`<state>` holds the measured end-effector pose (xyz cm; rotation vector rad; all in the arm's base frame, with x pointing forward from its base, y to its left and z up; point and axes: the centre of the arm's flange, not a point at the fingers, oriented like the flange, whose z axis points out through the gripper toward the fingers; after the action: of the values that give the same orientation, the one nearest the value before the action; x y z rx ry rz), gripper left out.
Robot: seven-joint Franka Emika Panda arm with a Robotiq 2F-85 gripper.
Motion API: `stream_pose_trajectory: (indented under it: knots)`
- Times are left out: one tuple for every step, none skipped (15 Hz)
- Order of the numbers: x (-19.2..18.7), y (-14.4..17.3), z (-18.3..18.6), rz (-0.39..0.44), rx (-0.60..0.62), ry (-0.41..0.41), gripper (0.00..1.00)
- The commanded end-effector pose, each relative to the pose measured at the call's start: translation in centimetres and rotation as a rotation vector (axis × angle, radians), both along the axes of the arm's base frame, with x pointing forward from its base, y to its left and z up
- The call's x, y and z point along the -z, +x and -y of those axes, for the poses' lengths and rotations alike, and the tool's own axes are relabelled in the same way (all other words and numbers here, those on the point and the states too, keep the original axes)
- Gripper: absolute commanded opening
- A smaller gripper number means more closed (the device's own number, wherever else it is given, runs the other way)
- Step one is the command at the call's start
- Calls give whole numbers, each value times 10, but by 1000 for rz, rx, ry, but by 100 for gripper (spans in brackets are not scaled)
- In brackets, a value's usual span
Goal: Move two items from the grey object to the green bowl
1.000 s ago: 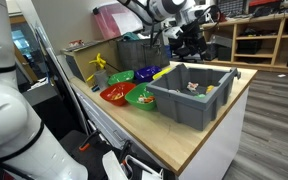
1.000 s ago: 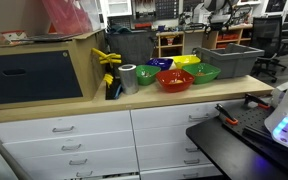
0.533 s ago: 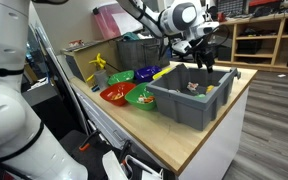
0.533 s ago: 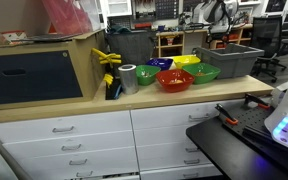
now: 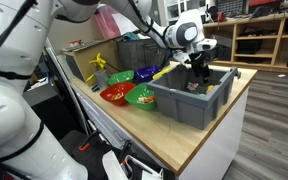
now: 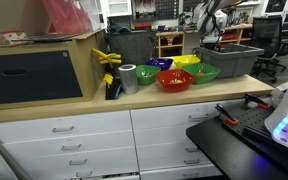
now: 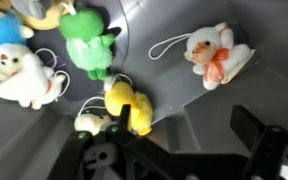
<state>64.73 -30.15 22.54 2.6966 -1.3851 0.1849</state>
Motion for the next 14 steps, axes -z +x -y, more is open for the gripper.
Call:
stream_pose_trajectory:
  knots:
    - [2,25,-8,-12,29,80,100]
    - [1,26,-12,-17,38,103,100]
    - [0,26,-16,-26,49,126,100]
    - [1,26,-20,-32,52,147,100]
    - [-2,24,-26,-37,53,170,100]
    - [-3,23,-29,-38,54,185,100]
    - [-5,21,-30,-42,53,193,100]
    - [-6,18,-30,-45,51,197,100]
    - [-8,15,-29,-47,43,196,100]
    - [-11,13,-28,-49,37,195,100]
    - [-16,10,-27,-49,25,189,100]
    - [-19,8,-27,-50,17,186,100]
    - [-22,7,-27,-49,7,181,100]
    - [-28,5,-26,-45,-3,175,100]
